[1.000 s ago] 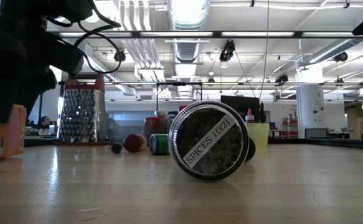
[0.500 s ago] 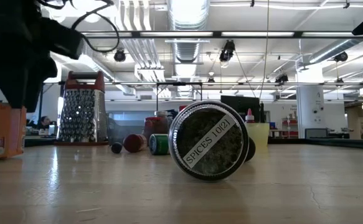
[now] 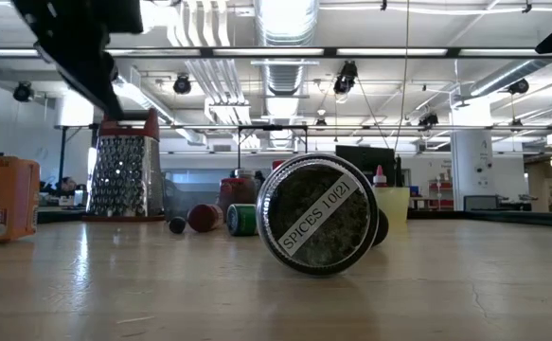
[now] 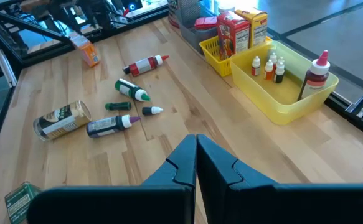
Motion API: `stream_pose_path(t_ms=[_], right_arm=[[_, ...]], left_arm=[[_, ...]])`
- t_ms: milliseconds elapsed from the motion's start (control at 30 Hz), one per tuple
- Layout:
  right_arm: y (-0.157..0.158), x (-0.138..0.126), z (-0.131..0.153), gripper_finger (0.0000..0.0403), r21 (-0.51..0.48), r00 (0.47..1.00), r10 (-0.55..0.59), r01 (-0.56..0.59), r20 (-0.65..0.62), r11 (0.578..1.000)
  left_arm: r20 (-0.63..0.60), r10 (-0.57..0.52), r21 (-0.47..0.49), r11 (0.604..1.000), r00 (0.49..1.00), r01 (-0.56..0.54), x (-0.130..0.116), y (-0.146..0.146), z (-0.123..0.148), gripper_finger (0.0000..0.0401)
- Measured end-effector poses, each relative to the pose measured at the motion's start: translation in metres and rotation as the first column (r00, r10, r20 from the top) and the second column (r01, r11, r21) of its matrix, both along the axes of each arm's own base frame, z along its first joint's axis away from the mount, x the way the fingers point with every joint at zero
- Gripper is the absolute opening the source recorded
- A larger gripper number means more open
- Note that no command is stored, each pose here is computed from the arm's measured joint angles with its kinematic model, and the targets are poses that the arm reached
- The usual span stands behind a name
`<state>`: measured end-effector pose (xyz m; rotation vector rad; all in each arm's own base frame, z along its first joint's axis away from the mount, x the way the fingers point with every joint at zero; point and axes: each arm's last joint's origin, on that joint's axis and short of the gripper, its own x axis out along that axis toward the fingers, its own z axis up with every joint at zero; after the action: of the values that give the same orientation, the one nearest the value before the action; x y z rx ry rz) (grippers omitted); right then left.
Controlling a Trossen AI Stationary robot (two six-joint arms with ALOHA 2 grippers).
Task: Pick & Place Kitchen Items
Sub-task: Put the orange cereal box into the yellow bin
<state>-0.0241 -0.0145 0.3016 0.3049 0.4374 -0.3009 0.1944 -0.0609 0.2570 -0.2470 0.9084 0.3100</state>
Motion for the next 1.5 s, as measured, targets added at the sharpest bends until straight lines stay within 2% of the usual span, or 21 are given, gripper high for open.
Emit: stream_pose_path(t_ms=[133, 300, 533, 833, 1067, 1400, 1500], right_arm=[[0.0, 0.0, 0.0, 0.0008, 0.0, 1.0, 0.0, 0.0, 0.0, 1.0], [0.0, 0.0, 0.0, 0.0008, 0.0, 1.0, -0.001, 0.001, 0.0, 1.0], [0.0, 0.0, 0.0, 0.0008, 0.0, 1.0, 0.0, 0.0, 0.0, 1.0], [0.0, 0.0, 0.0, 0.0008, 0.0, 1.0, 0.0, 0.0, 0.0, 1.0], [0.0, 0.0, 0.0, 0.0008, 0.0, 1.0, 0.0, 0.0, 0.0, 1.0], [0.0, 0.0, 0.0, 0.0008, 0.0, 1.0, 0.0, 0.0, 0.0, 1.0], [0.0, 0.0, 0.0, 0.0008, 0.0, 1.0, 0.0, 0.0, 0.0, 1.0]], left_arm=[[0.166, 0.008, 0.068, 0.997, 0.986, -0.02, 0.002, 0.002, 0.016, 0.0198], [0.331, -0.052, 0.204, 0.979, 0.942, -0.018, 0.012, 0.004, 0.032, 0.0197], [0.432, -0.142, 0.343, 0.939, 0.891, -0.017, 0.035, 0.012, 0.043, 0.0197], [0.496, -0.237, 0.339, 0.939, 0.836, 0.065, 0.072, 0.049, 0.038, 0.0197], [0.54, -0.32, 0.387, 0.916, 0.779, 0.108, 0.09, 0.08, 0.034, 0.0197], [0.588, -0.356, 0.391, 0.911, 0.726, 0.13, 0.107, 0.127, 0.019, 0.0197], [0.587, -0.345, 0.381, 0.916, 0.733, 0.126, 0.11, 0.135, 0.013, 0.0197]])
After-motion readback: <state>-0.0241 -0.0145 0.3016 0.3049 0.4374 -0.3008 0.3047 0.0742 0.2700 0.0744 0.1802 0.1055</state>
